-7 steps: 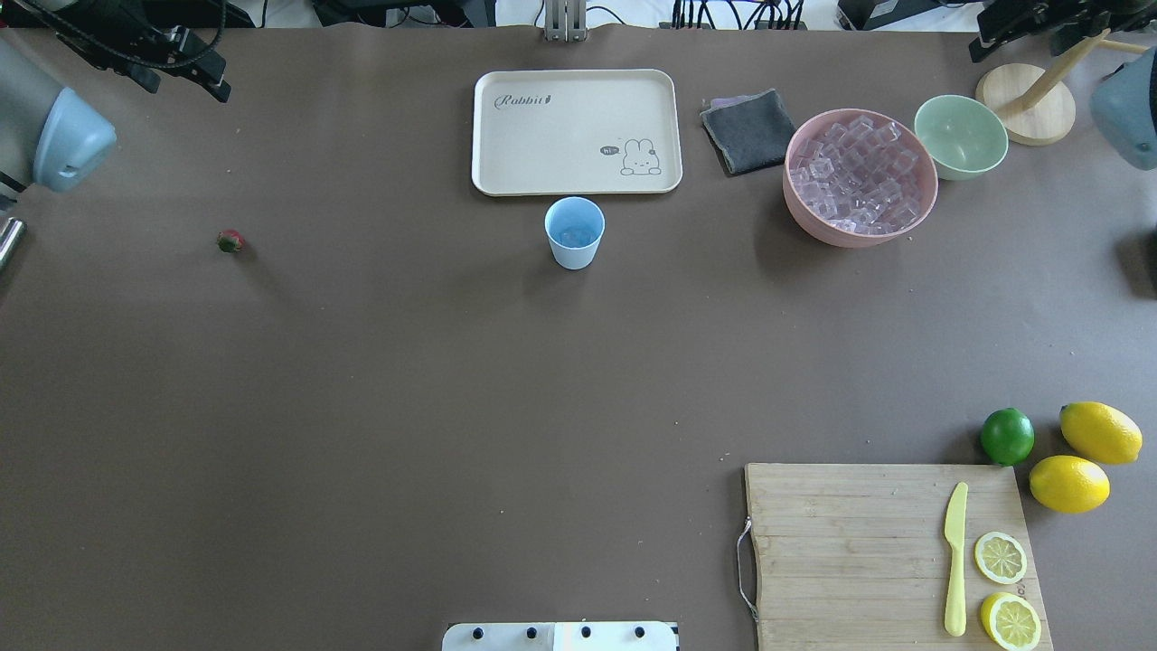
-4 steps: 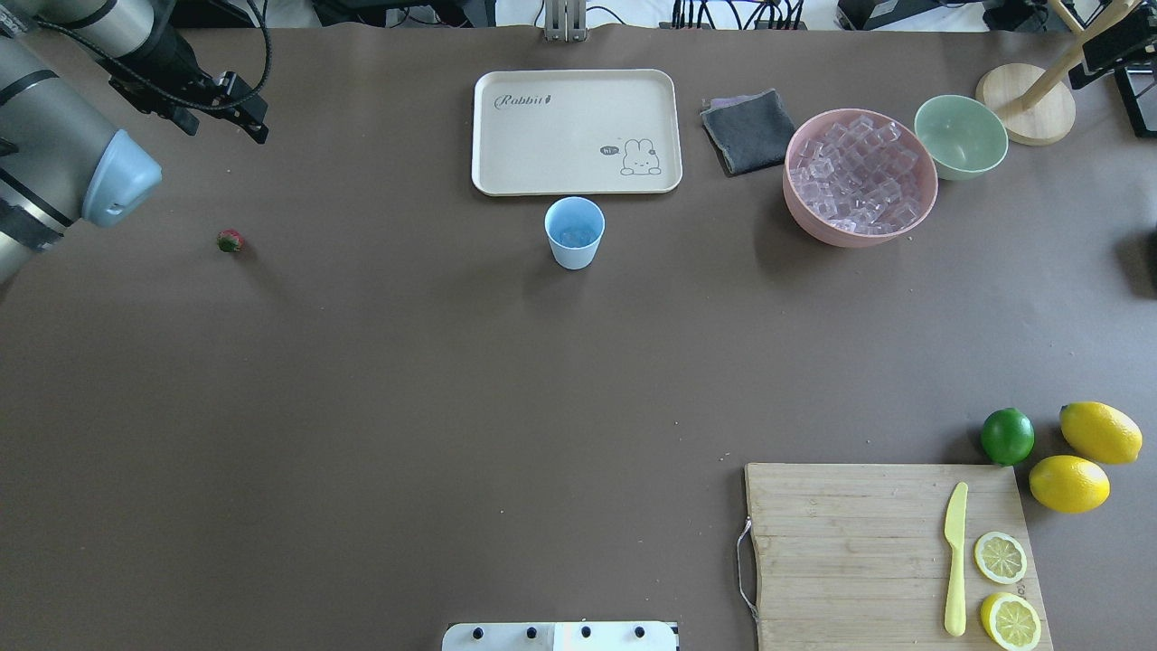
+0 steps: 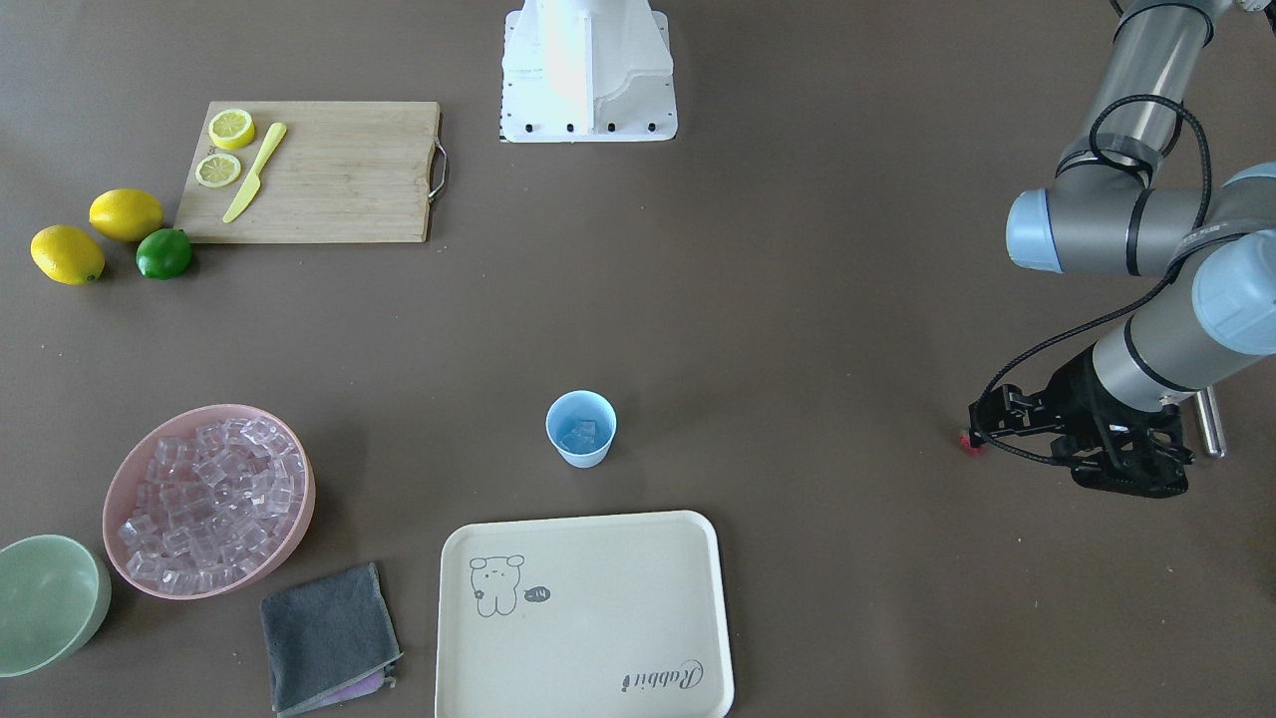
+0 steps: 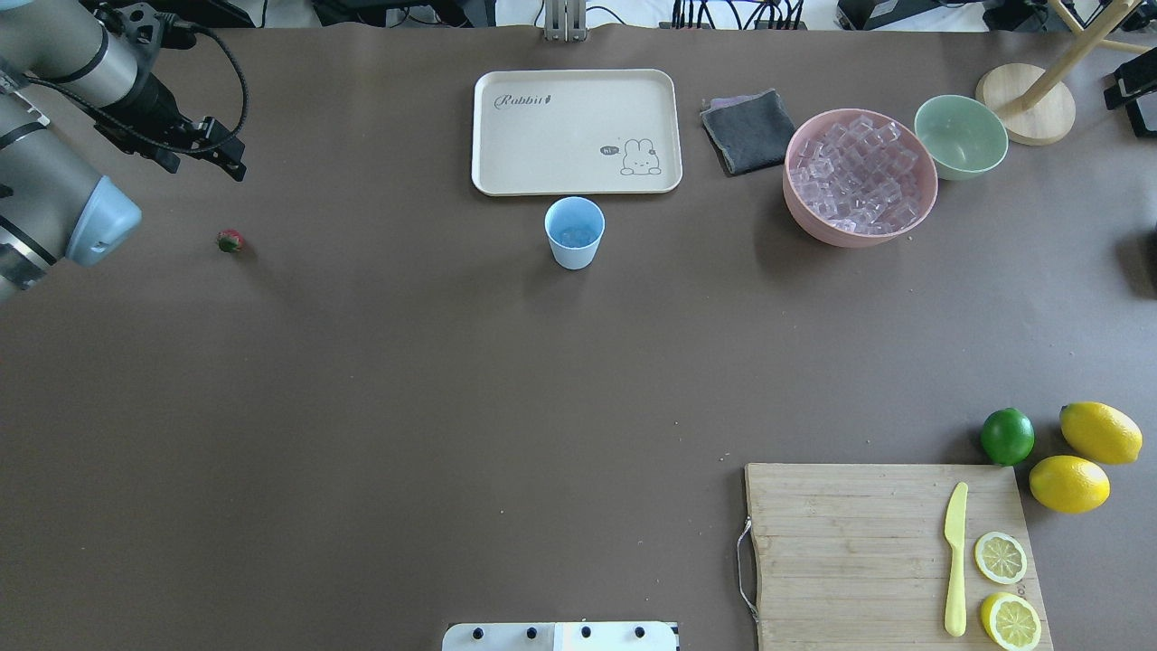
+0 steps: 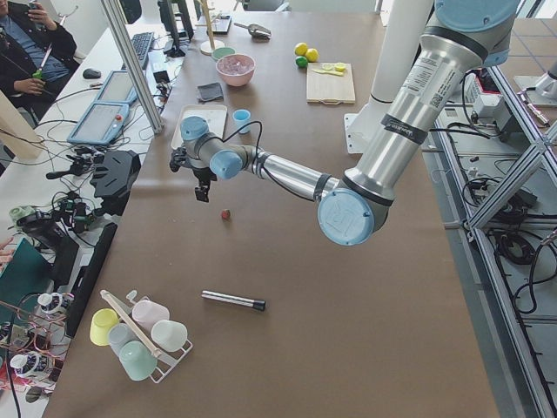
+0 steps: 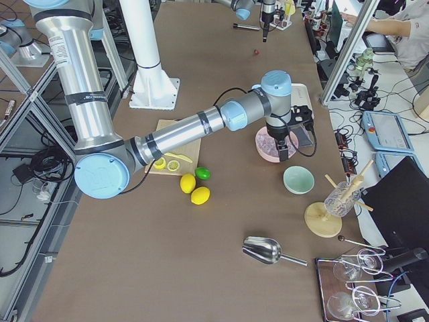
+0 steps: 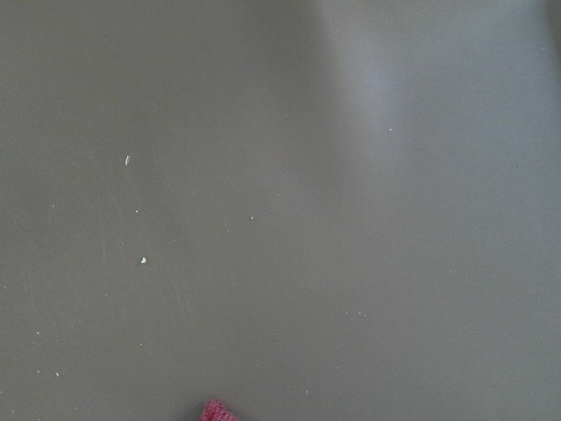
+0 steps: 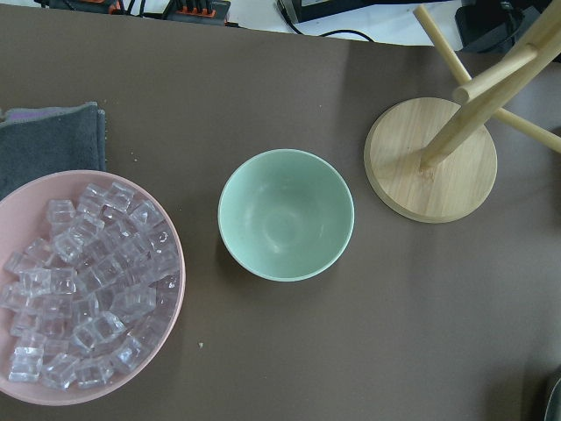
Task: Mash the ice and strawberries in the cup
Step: 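Move the left gripper down over the red strawberry, then close the left gripper on the strawberry and lift it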
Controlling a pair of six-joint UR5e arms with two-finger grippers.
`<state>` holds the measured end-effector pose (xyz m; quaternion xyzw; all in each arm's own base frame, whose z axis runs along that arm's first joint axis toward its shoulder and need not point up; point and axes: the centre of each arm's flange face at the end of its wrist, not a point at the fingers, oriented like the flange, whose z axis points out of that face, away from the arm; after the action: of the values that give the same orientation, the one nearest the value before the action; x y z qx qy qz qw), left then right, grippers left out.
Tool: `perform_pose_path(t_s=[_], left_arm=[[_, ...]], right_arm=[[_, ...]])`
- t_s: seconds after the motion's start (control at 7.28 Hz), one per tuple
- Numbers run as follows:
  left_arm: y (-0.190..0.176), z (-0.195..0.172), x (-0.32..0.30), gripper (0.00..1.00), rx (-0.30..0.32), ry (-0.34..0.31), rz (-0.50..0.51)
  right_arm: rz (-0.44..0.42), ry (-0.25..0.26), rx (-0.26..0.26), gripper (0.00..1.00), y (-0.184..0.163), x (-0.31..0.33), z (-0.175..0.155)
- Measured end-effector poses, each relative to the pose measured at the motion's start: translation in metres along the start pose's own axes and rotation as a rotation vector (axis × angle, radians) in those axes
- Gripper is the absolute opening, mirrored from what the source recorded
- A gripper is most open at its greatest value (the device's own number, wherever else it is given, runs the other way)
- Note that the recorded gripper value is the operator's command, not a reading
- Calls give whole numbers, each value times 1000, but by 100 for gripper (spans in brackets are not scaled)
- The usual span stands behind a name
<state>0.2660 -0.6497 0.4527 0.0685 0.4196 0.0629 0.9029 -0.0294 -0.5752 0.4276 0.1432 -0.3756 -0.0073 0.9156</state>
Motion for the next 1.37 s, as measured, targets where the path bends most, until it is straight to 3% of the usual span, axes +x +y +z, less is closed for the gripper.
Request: perform_pose_path(t_s=[0.41, 0.82, 1.37], left_arm=[[10, 35, -11, 98, -17, 5, 7], [27, 73, 18, 98, -24, -41, 67], [39, 85, 4, 97, -43, -62, 52]], right_arm=[[-6, 5, 8, 100, 8, 0, -4], [-5, 5, 7, 100, 11, 1, -4], [-8, 3, 9, 100, 12, 1, -4]])
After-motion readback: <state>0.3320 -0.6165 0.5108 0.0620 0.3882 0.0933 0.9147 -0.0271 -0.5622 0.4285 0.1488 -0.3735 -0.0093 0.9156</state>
